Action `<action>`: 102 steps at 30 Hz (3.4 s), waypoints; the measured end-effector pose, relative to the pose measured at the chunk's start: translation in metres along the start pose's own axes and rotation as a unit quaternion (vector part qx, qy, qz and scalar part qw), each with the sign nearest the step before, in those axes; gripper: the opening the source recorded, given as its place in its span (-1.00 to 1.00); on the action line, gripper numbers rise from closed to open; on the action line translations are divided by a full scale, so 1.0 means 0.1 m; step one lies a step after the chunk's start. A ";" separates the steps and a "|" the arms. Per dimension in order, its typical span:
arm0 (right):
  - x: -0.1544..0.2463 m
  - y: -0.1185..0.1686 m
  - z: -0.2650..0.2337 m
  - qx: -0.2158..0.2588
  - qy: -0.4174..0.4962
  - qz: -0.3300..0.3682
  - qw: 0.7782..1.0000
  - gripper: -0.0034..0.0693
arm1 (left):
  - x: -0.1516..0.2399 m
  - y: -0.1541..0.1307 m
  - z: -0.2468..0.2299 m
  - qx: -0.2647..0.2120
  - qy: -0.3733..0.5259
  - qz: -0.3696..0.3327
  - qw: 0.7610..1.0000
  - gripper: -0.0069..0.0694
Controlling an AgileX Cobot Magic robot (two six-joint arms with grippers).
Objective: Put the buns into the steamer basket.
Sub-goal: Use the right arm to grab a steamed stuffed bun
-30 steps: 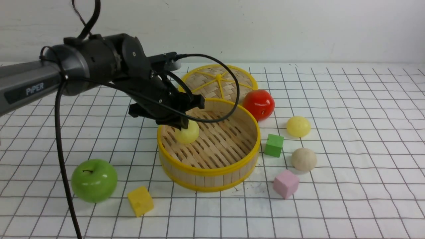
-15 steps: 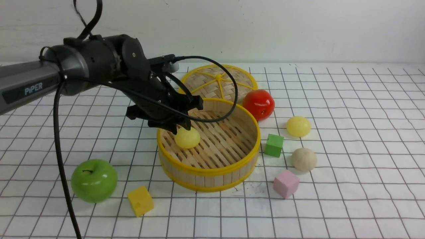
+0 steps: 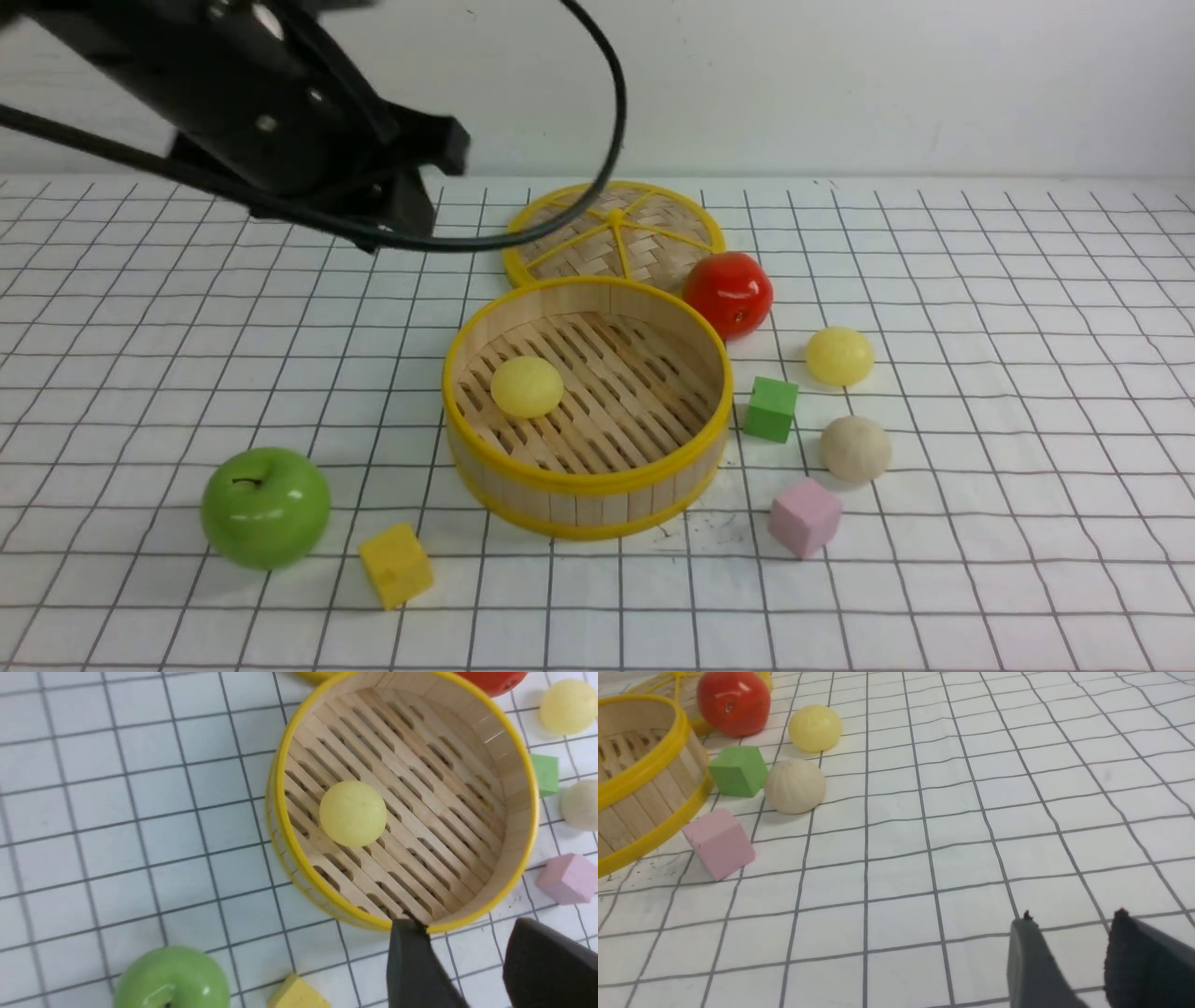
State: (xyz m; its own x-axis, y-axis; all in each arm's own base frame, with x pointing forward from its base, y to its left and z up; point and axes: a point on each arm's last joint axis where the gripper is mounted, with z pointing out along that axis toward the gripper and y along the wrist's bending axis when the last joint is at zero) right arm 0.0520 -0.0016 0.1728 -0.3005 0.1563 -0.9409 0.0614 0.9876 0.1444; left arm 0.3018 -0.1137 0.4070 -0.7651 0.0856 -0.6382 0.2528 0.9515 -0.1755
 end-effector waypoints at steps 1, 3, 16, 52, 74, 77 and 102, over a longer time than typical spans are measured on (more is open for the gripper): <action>0.00 0.00 0.00 0.000 0.000 0.000 1.000 -0.24 | 0.03 0.00 -0.15 -0.005 -0.004 0.005 1.000 -0.13; 0.00 0.00 0.00 0.000 0.000 0.000 1.000 -0.24 | 0.10 0.01 -0.48 -0.013 -0.018 0.011 1.000 -0.20; 0.00 0.00 0.00 0.000 0.000 0.000 1.000 -0.24 | 1.41 0.19 -1.56 -0.024 -0.075 -0.026 0.997 -0.60; 0.00 0.00 0.00 0.000 0.000 0.000 1.000 -0.24 | 2.27 0.44 -1.39 -0.036 -0.241 -0.052 0.968 -0.85; 0.00 0.00 0.00 0.000 0.000 0.000 1.000 -0.24 | 3.52 0.95 -0.07 -0.162 -0.314 -0.158 0.922 -0.85; 0.00 0.00 0.00 0.000 0.000 0.000 1.000 -0.24 | 3.53 0.95 -0.06 -0.162 -0.310 -0.164 0.922 -0.85; -0.01 -0.03 0.00 0.019 -0.004 -0.039 0.999 -0.24 | 3.53 0.95 -0.06 -0.162 -0.309 -0.166 0.922 -0.85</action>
State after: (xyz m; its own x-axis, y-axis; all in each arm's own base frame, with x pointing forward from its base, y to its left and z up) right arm 0.0520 -0.0046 0.1732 -0.2982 0.0788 -0.9512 0.0749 0.9954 0.0589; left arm 0.0519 0.0086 0.1694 -0.2598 -0.3162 -0.9124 -0.2011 0.9419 -0.2691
